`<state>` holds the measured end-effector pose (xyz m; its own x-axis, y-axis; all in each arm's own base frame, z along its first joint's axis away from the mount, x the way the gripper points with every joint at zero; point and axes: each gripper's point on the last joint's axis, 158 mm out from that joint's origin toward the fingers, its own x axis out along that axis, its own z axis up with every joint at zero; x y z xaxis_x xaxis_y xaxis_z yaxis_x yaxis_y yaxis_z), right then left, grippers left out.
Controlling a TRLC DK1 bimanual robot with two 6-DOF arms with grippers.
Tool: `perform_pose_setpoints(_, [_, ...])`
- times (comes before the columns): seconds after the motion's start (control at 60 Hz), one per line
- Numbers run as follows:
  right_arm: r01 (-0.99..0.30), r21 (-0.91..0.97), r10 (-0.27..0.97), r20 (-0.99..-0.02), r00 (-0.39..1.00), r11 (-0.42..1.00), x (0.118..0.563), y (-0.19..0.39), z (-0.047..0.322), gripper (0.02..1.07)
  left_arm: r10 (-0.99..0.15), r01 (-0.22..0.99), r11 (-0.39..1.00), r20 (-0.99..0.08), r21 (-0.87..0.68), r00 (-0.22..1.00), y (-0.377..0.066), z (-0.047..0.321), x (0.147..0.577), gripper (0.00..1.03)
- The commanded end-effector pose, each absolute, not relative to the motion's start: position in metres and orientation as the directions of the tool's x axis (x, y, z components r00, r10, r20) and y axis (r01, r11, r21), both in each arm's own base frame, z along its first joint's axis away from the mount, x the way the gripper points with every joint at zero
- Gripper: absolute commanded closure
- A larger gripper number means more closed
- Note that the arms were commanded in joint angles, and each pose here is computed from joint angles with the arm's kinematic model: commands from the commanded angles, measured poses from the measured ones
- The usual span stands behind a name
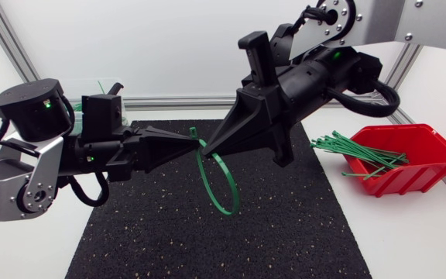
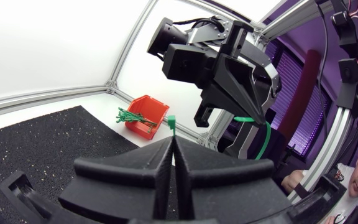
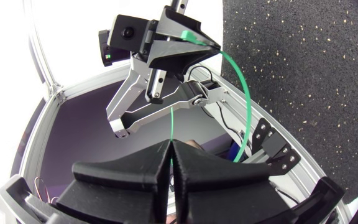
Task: Take a green cable tie from the red box, thread the tail through the head to close it, then place it in the transparent bin on the left.
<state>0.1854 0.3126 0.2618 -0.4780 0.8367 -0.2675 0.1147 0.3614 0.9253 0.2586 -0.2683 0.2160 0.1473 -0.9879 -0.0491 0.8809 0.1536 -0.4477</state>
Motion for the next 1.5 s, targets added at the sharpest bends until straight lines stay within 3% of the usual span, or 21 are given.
perform_pose_setpoints(0.0, [0.160,0.915,0.838,-0.254,-0.484,0.369,0.192,0.316,0.261,1.02,-0.987,0.867,0.159,-0.047,-0.472,0.155,-0.268,0.214,0.264,1.00])
perform_pose_setpoints(0.5, [0.231,0.930,0.860,-0.142,-0.490,0.286,0.213,0.333,0.256,1.02,-0.973,0.872,0.214,-0.014,-0.440,0.232,-0.260,0.223,0.282,1.00])
perform_pose_setpoints(1.483, [0.210,0.944,0.880,-0.135,-0.455,0.253,0.230,0.328,0.260,1.02,-0.980,0.910,0.175,0.020,-0.375,0.196,-0.268,0.235,0.249,1.00])
